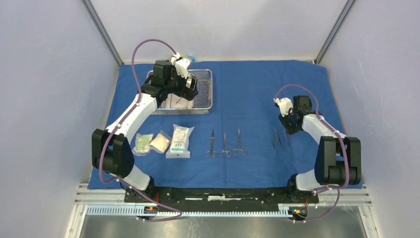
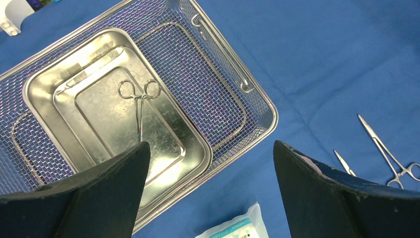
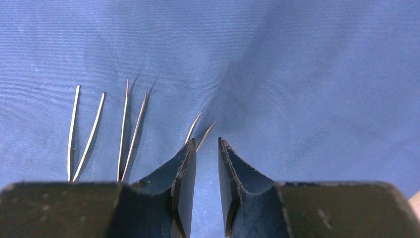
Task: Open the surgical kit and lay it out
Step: Place the medical item in the surgical kit.
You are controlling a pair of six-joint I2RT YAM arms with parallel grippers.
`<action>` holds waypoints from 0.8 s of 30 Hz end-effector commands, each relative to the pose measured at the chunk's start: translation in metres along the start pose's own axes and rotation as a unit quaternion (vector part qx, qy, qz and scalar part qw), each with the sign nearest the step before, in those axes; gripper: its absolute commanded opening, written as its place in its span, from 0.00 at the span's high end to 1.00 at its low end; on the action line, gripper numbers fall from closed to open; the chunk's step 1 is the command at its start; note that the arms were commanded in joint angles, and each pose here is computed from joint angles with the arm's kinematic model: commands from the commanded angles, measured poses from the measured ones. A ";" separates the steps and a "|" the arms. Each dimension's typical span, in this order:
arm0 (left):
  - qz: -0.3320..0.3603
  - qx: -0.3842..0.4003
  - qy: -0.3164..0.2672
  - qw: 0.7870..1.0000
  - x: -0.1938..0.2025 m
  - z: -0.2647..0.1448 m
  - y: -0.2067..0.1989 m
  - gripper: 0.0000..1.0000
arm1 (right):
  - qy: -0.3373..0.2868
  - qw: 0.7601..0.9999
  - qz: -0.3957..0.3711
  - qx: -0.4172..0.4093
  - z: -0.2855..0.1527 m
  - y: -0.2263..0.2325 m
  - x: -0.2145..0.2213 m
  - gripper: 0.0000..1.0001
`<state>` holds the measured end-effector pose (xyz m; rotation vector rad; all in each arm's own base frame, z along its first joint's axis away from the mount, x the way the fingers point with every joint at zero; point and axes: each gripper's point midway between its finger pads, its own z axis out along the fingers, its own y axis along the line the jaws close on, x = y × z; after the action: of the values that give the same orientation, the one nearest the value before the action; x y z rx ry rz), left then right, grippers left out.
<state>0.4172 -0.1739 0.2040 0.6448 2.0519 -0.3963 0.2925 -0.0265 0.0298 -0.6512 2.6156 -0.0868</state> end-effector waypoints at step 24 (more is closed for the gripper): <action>-0.008 0.011 -0.017 1.000 -0.012 -0.010 -0.007 0.00 | -0.032 0.999 -0.003 0.007 -0.015 -0.009 -0.017 0.70</action>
<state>0.4148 -0.1733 0.2015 0.6467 2.0658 -0.3983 0.2899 -0.0286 0.0321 -0.6427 2.6177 -0.0798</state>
